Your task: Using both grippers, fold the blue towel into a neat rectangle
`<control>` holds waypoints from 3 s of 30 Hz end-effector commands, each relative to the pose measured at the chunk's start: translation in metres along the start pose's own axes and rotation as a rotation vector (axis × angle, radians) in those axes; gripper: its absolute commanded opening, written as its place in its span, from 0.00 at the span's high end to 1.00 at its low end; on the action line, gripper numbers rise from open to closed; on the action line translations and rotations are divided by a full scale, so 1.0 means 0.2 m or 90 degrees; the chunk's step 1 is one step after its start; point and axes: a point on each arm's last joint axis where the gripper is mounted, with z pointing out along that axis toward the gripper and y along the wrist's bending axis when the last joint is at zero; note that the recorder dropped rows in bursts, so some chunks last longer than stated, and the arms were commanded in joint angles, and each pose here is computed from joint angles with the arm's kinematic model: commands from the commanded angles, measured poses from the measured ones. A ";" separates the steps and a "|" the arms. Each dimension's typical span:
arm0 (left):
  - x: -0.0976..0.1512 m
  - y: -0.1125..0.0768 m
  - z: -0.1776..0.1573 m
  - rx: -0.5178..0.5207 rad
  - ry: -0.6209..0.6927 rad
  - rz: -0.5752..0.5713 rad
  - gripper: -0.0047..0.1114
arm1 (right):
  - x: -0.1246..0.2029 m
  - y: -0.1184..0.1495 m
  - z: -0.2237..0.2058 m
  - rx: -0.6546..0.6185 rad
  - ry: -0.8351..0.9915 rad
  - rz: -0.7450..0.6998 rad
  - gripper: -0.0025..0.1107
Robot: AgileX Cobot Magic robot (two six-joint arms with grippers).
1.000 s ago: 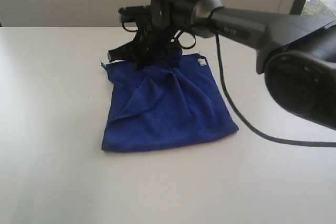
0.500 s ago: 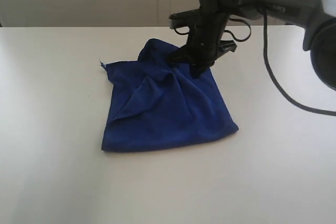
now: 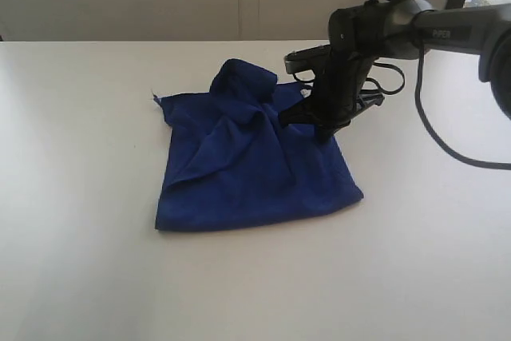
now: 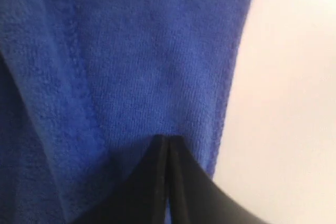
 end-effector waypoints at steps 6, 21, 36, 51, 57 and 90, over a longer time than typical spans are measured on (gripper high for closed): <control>0.01 0.00 0.00 0.001 0.002 -0.003 0.96 | 0.13 -0.08 0.09 0.035 0.089 0.058 0.98; 0.01 0.00 0.00 0.001 0.002 -0.003 0.96 | 0.14 -0.10 0.00 0.063 0.111 0.051 0.98; 0.01 0.00 0.00 0.001 0.002 -0.003 0.96 | 0.06 -0.11 -0.45 0.069 -0.054 0.040 0.98; -0.01 0.00 0.00 -0.005 -0.020 -0.003 0.96 | 0.01 -0.26 -0.49 -0.122 -0.164 0.060 0.98; -0.01 0.00 0.00 -0.003 -0.026 -0.011 0.96 | 0.02 -0.36 -0.50 -0.144 -0.177 0.099 0.98; -0.59 -0.99 1.10 0.559 0.127 -0.105 0.96 | -0.06 -0.37 -0.26 -0.287 -0.154 0.088 0.98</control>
